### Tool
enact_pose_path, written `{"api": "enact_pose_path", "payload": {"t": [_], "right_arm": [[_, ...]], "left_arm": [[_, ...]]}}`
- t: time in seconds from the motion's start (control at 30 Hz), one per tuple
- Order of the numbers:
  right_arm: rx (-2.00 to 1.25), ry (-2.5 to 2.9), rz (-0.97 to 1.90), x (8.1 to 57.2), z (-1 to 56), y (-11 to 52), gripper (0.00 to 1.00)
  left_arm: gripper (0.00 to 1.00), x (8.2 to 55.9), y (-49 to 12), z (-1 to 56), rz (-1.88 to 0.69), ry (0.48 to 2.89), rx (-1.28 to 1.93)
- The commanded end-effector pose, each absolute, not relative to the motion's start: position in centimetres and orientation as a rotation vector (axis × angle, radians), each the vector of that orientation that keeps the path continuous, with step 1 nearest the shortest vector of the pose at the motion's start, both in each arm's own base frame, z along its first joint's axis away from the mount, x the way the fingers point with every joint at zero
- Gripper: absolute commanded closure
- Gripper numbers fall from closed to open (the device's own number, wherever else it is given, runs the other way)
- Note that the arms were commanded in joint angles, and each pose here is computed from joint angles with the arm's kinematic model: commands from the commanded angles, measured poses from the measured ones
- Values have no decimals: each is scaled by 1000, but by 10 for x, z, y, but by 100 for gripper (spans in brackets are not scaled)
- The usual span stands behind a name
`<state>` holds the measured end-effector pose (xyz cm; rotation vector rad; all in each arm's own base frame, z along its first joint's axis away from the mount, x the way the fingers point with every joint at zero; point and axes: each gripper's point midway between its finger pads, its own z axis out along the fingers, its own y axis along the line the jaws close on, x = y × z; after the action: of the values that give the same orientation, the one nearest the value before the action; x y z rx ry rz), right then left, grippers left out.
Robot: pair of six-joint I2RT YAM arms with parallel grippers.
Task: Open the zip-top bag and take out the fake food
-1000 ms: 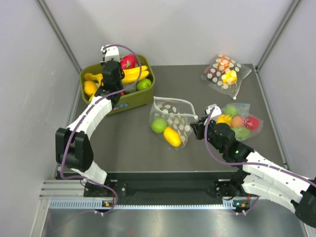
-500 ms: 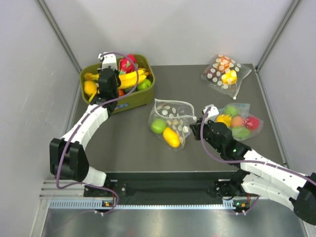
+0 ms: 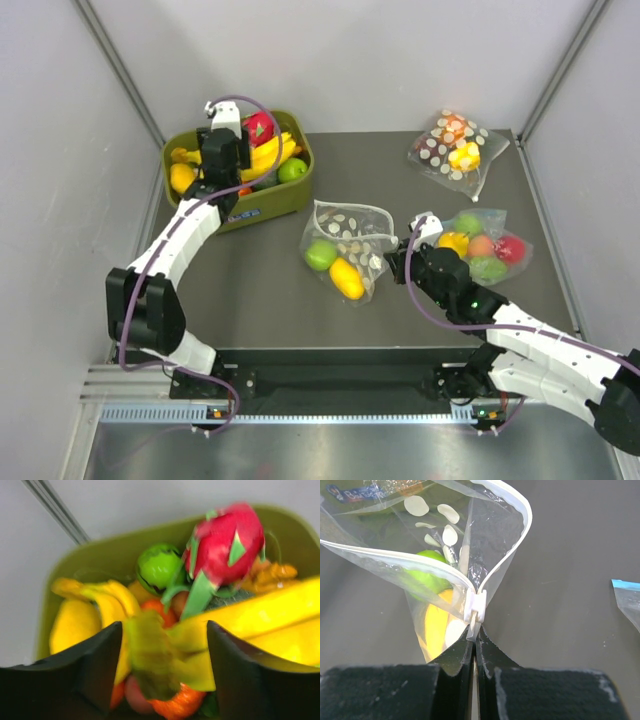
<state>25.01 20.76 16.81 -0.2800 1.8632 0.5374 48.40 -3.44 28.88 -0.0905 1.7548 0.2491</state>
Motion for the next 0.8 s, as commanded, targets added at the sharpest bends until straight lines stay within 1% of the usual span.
{"api": "enact_pose_path", "payload": {"t": [0.0,0.03,0.17,0.2,0.23,0.4,0.63,0.77], "right_arm": [[-262,1808,556,257,193,210,100],[-261,1809,556,257,193,210,100],[-266,1813,553,256,193,210,100],[-265,1813,552,257,193,210,100],[-263,1812,554,257,193,210,100],[-269,1815,560,256,193,212,100],[-274,1815,561,257,193,213,100],[-273,1812,562,256,194,212,100]], "left_arm": [[23,481,-44,241,236,1924,-30],[17,481,-44,241,234,1920,-35],[5,487,-46,259,214,1880,-45],[5,487,-46,259,214,1880,-45],[2,486,-47,263,210,1871,-46],[1,482,-45,283,198,1819,-60],[1,464,-53,333,79,1690,-81],[1,456,-50,356,73,1647,-97]]}}
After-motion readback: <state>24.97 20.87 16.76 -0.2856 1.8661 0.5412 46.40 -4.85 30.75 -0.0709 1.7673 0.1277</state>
